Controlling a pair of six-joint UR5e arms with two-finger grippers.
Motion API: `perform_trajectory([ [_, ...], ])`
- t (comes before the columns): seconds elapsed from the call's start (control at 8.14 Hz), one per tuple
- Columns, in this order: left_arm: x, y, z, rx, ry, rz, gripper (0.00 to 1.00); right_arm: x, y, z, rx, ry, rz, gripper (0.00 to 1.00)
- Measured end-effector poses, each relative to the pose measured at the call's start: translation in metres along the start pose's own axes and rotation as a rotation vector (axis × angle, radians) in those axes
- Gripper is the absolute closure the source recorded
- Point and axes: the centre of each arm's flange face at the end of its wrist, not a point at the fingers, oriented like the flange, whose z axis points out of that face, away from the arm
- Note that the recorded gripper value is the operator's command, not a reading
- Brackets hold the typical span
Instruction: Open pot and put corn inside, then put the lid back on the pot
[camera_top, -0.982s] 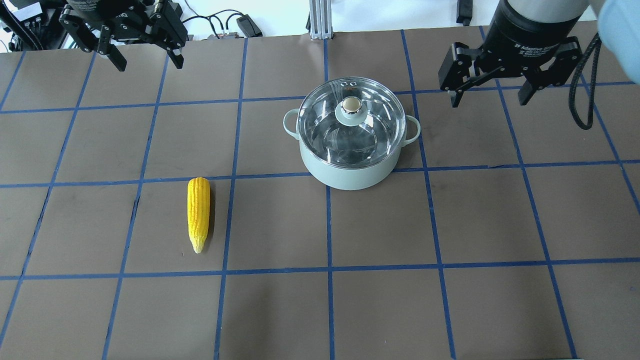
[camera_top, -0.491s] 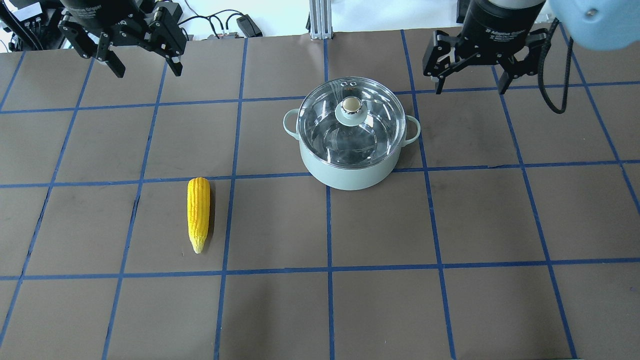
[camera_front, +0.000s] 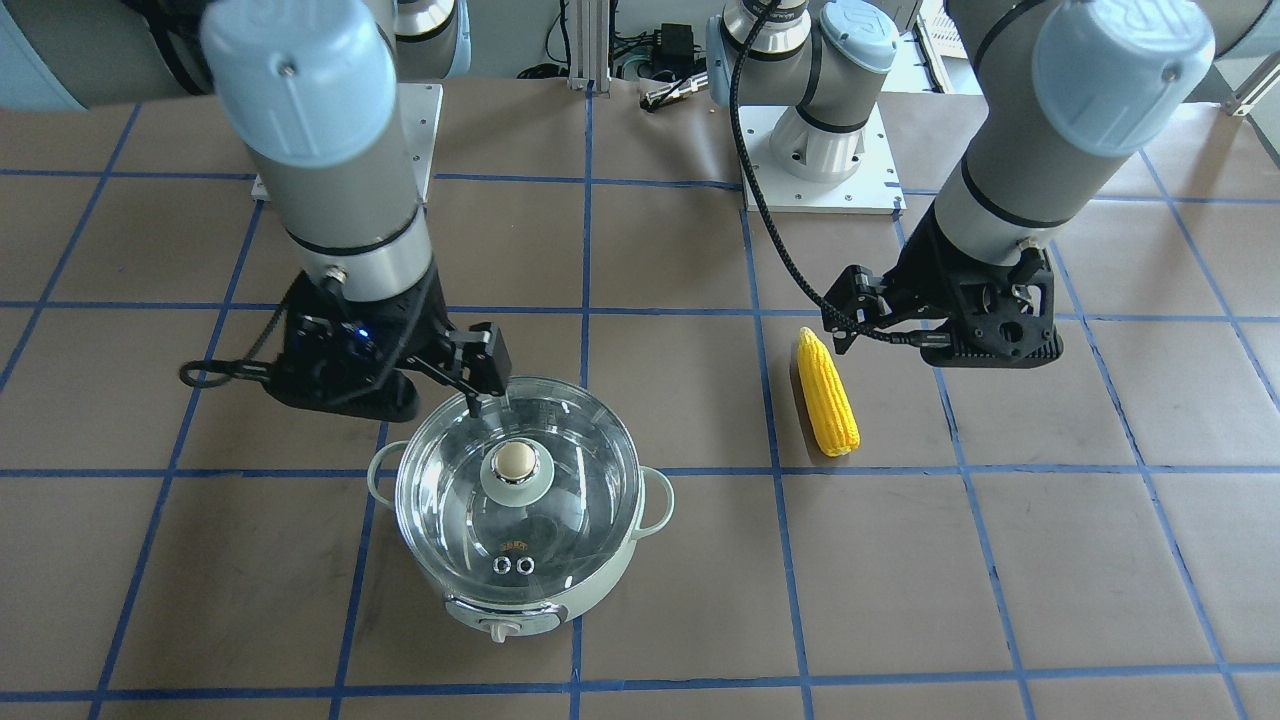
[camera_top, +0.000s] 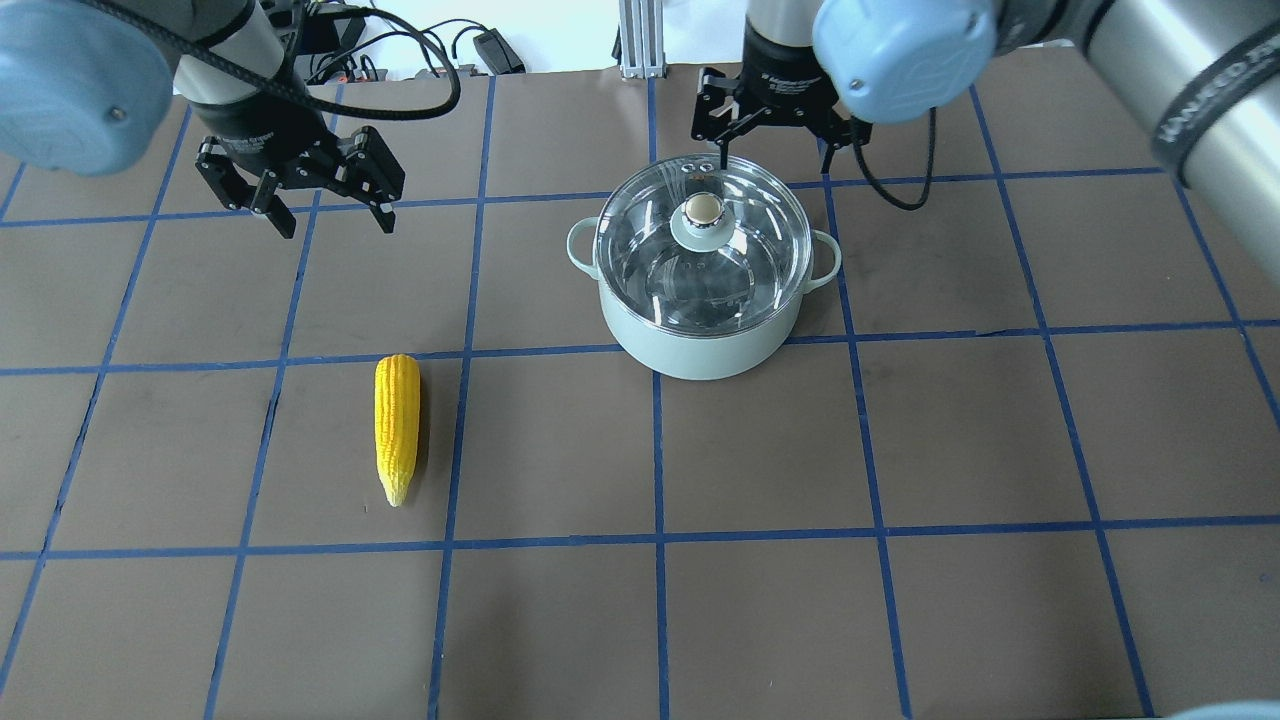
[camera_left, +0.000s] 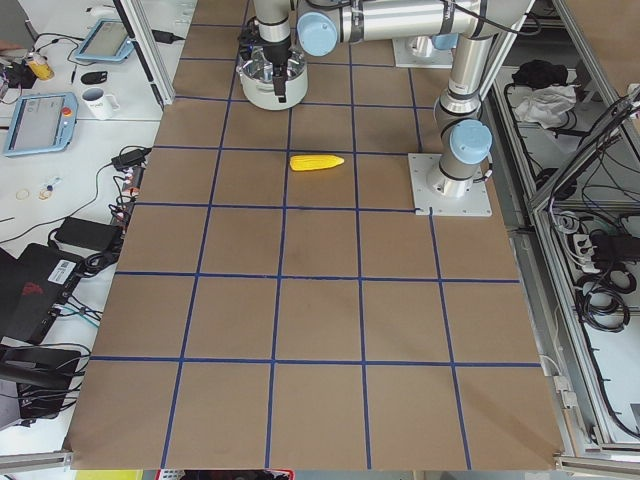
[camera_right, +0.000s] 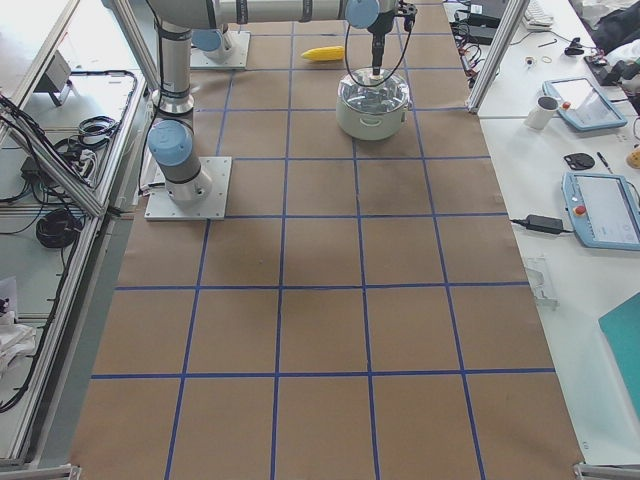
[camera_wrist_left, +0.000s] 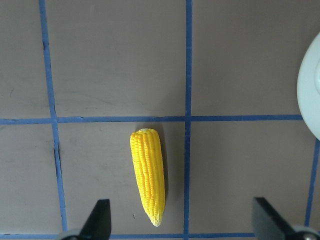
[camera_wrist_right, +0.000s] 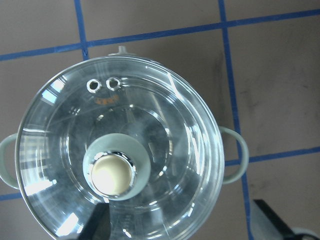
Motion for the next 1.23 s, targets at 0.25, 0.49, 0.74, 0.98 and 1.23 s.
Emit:
perform_trajectory([
  [0.25, -0.025, 0.002, 0.059, -0.031, 0.003, -0.064, 0.0, -0.035, -0.002, 0.04, 0.023, -0.013, -0.015, 0.0],
  [0.49, -0.04, 0.012, 0.112, -0.117, 0.006, -0.176, 0.0, -0.041, 0.001, 0.071, 0.047, -0.03, -0.017, 0.01],
  [0.74, -0.04, 0.018, 0.172, -0.228, 0.007, -0.214, 0.0, -0.044, 0.002, 0.086, 0.06, -0.038, -0.024, 0.09],
  [0.98, -0.04, 0.019, 0.204, -0.259, 0.011, -0.197, 0.0, -0.047, 0.004, 0.094, 0.055, -0.036, -0.043, 0.23],
  [1.23, -0.04, 0.017, 0.216, -0.254, 0.011, -0.19, 0.0, -0.049, 0.005, 0.095, 0.05, -0.035, -0.049, 0.44],
])
